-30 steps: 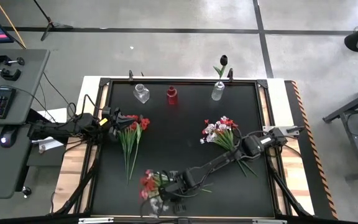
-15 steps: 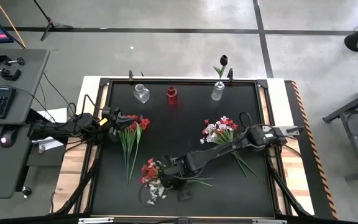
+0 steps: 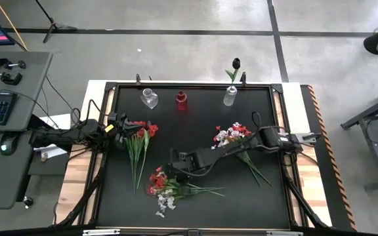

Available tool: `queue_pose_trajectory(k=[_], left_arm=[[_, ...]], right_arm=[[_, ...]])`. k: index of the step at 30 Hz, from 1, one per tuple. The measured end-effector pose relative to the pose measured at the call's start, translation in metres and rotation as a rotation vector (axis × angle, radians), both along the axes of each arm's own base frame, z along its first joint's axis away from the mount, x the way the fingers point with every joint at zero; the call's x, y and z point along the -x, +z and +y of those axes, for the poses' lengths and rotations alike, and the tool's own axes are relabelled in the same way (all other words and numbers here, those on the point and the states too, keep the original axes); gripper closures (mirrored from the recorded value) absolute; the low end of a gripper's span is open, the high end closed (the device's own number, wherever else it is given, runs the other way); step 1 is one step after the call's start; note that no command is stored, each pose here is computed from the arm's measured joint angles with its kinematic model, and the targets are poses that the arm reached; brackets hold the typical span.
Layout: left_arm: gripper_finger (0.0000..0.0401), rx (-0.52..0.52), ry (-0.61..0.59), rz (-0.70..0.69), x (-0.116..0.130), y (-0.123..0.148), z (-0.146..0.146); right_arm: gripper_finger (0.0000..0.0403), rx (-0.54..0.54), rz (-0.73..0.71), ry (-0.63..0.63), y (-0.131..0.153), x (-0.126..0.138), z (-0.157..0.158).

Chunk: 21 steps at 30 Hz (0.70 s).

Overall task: Sort flowers into vase by color
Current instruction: Put the bottom black flower into the right transparent flower vase

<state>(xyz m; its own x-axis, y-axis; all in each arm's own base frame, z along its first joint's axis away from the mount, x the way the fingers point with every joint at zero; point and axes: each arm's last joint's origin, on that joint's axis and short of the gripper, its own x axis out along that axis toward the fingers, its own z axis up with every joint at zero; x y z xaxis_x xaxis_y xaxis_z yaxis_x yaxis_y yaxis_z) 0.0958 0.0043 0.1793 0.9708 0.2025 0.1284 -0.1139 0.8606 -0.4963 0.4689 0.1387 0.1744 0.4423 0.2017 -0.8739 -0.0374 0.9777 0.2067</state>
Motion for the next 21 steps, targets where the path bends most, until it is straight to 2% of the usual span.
queue_pose_trajectory(k=[6, 11, 18, 21], left_arm=[[0.0401, 0.000, 0.000, 0.000, 0.000, 0.000, 0.000], [0.0401, 0.000, 0.000, 0.000, 0.000, 0.000, 0.000], [0.0401, 0.000, 0.000, 0.000, 0.000, 0.000, 0.000], [0.0401, 0.000, 0.000, 0.000, 0.000, 0.000, 0.000]], right_arm=[[0.0403, -0.028, -0.083, 0.039, -0.004, 0.001, 0.020], [0.0403, -0.043, -0.040, -0.002, -0.026, 0.013, 0.033], [0.0403, -0.121, -0.018, 0.141, -0.031, 0.031, 0.072], [0.0403, -0.122, -0.019, 0.189, -0.025, 0.037, 0.080]])
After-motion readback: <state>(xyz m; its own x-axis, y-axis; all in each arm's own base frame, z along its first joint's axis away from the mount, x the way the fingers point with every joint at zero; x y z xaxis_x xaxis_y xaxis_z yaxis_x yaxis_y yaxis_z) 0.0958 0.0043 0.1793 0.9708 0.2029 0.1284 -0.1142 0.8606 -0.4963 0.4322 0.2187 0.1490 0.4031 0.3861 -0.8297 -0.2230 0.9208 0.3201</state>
